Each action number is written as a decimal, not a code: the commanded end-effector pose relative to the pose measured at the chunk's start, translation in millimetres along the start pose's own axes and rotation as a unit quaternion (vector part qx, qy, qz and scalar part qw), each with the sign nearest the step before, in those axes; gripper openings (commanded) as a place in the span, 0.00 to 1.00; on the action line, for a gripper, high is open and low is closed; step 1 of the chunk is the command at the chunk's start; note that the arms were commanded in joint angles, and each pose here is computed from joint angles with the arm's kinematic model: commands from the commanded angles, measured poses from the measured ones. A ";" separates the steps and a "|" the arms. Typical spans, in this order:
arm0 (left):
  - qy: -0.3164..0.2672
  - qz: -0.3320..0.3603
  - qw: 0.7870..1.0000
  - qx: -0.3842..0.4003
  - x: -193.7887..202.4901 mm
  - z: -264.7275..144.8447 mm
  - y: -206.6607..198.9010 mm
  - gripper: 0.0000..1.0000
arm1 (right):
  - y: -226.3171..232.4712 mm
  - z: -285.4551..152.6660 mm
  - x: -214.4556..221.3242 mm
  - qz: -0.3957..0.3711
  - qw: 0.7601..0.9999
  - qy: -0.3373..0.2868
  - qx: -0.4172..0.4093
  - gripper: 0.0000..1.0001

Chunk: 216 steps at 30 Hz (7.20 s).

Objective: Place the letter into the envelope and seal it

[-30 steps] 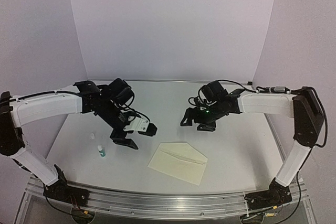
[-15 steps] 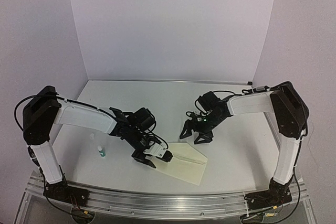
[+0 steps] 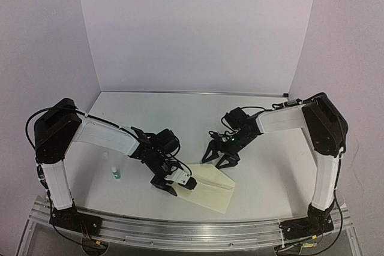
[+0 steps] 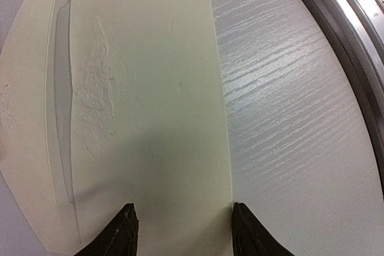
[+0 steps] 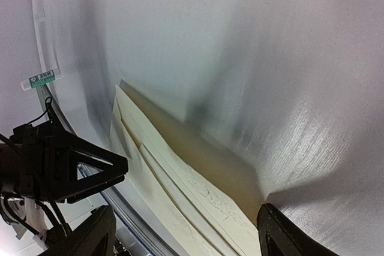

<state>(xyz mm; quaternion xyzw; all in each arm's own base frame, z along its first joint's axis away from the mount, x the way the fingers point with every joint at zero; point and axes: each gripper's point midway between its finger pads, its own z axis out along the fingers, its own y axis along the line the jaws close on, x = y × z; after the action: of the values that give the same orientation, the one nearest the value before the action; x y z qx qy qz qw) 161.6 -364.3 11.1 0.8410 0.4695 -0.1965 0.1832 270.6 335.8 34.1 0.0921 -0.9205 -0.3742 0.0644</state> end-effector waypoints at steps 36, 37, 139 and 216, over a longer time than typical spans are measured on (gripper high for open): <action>0.091 -0.055 0.994 -0.013 58.9 37.6 -13.3 0.44 | -19.1 43.1 46.6 0.083 0.996 0.003 0.030 0.00; 0.089 -0.057 0.994 -0.015 56.7 36.5 -11.9 0.44 | -26.9 45.6 47.3 0.086 0.995 0.001 0.042 0.00; 0.088 -0.387 0.911 0.112 75.4 64.9 12.4 0.76 | -44.3 37.6 14.3 0.200 0.958 -0.183 0.097 0.00; 0.141 -0.461 0.871 0.093 110.5 40.3 -2.7 0.69 | -100.3 -11.4 34.1 0.238 0.937 -0.191 0.173 0.00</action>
<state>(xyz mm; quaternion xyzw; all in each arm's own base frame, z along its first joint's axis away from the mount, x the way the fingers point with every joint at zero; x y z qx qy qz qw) 263.4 -417.6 10.5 0.6425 0.6879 -0.2874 0.1769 253.8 290.6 2.1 -0.1895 -0.9350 -0.2940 -0.0588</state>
